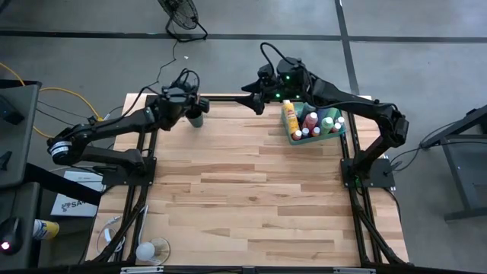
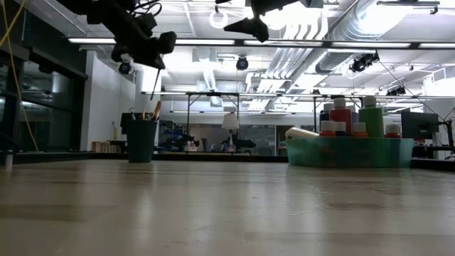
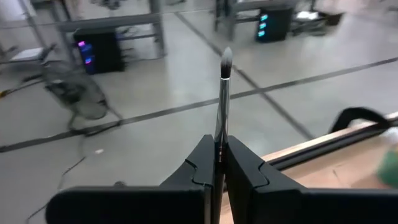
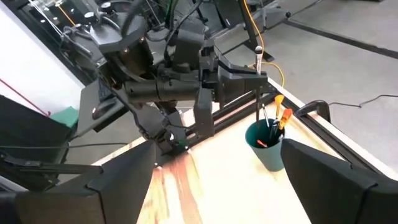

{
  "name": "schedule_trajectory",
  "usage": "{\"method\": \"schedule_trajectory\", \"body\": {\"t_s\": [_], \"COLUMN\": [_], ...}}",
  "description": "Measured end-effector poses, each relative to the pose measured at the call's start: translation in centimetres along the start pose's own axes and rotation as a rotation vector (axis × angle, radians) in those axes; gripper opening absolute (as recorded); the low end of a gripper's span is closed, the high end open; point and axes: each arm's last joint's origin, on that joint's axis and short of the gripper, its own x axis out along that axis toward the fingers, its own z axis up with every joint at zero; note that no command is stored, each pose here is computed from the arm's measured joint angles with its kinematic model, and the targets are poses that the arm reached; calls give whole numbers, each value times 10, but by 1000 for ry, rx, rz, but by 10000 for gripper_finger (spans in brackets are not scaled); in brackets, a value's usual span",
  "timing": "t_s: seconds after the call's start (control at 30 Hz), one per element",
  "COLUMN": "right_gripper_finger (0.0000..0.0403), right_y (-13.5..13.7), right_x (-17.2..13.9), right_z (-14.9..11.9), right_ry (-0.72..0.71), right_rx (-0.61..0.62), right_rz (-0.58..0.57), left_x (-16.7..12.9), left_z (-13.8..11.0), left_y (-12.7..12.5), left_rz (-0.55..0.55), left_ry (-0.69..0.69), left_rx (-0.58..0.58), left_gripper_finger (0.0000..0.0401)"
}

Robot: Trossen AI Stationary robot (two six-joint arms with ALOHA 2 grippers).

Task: Pick & Place Paint Supplies
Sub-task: Put the silver paintbrush into the blue cup

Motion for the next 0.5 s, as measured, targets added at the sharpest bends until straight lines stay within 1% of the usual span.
{"method": "schedule_trajectory", "body": {"t_s": [0.23, 0.3, 0.4, 0.5], "right_gripper_finger": [340, 339, 339, 339], "right_y": [0, 0, 0, 0], "right_x": [0, 0, 0, 0], "right_z": [0, 0, 0, 0], "right_ry": [-1, 0, 0, 0], "right_rx": [-23, -26, -27, -39], "right_rz": [-3, -3, -4, -4], "left_x": [1, 1, 2, 4], "left_z": [-12, -15, -20, -33], "left_y": [6, 7, 7, 9], "left_rz": [162, 176, 168, 173], "left_ry": [57, 73, 84, 100], "left_rx": [1, -8, -28, -50], "left_gripper_finger": [10, 10, 10, 10]}}
